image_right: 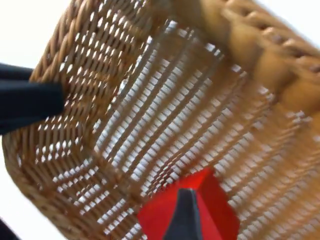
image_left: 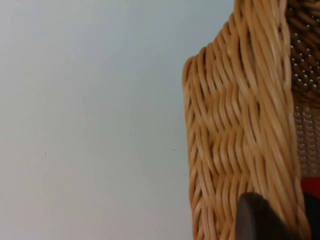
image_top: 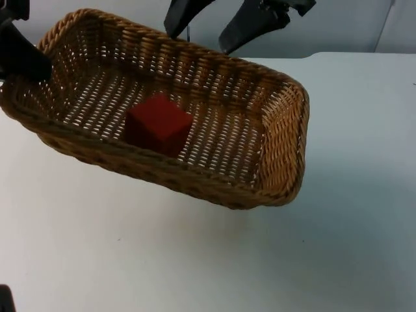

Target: Pick up the basket with the left hand and place the cube into the basket with the right hand.

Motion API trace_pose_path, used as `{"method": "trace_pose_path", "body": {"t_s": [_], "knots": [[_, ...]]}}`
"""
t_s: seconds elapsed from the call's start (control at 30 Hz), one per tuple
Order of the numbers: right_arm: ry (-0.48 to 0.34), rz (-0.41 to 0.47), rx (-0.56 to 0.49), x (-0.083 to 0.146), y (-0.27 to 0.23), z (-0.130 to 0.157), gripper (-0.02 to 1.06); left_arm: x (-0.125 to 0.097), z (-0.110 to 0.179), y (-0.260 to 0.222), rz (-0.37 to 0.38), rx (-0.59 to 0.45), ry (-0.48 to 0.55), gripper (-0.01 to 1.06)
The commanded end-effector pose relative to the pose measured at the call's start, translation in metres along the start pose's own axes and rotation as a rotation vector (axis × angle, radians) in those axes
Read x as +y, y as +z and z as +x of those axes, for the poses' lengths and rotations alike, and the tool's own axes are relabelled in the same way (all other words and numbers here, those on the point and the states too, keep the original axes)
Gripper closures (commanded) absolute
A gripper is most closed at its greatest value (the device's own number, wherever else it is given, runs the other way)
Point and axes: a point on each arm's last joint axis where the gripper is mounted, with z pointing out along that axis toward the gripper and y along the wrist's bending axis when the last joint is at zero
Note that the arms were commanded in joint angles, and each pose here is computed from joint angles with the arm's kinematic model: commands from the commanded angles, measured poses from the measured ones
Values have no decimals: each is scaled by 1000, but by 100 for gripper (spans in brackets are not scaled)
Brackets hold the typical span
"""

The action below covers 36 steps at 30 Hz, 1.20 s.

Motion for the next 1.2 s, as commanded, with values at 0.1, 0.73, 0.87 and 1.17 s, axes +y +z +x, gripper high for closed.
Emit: {"method": "trace_pose_path", "body": {"t_s": [0.1,0.73,0.87,1.17], "knots": [[46,110,-178,-44,-76,-14,39,-6,-2,-3,36,-19,-32,105],[354,223,-224,-186,-189,27,105,-6,-2,-3,36,-19,-32,105],[355,206,-229,-184,-188,26,105,-6,-2,-3,36,-19,-32,105],[357,206,-229,-184,-188,26,105,-6,-2,-3,36,-19,-32,105]]}}
